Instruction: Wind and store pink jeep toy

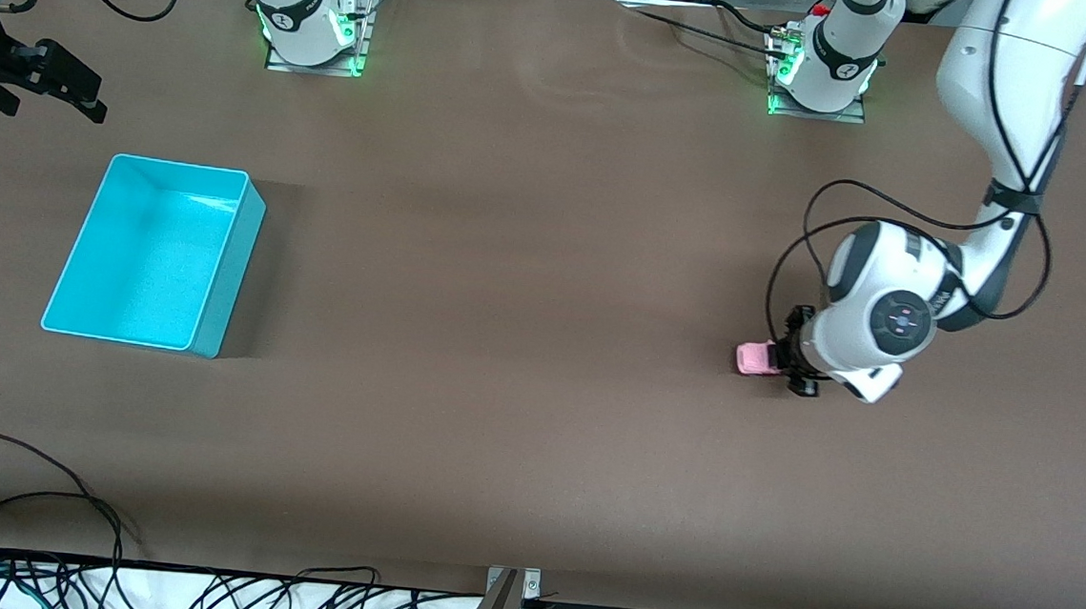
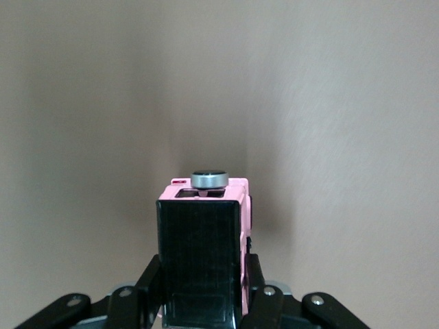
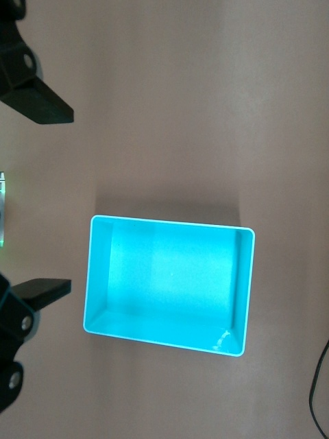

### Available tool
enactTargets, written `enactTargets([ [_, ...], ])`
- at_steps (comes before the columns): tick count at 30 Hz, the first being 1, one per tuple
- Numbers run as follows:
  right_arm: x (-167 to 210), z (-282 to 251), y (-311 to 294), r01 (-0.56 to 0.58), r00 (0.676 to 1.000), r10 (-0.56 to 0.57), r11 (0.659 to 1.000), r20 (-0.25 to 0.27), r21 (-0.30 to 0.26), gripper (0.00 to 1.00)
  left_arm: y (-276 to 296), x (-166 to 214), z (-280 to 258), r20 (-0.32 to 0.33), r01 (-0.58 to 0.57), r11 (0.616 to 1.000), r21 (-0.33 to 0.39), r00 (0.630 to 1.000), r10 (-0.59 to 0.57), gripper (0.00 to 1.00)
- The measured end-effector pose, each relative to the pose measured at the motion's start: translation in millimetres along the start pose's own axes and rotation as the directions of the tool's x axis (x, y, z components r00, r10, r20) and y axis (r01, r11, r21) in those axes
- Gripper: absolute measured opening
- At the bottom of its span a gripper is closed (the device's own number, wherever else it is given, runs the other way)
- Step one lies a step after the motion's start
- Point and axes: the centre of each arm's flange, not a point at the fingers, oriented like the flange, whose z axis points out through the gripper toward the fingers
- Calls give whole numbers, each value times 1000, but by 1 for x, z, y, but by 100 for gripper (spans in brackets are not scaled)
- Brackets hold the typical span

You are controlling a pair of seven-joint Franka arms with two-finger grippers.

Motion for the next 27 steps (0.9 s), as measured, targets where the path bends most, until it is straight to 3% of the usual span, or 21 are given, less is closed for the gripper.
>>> enactTargets([
  [13,0,0,0,0,1000,0,1000,0,0,100,-17,-11,27,24,6,999,-38,1000,-5,50],
  [27,0,0,0,0,1000,0,1000,4,0,100,-19,-6,28,-21,-33,998,-52,999,32,50],
])
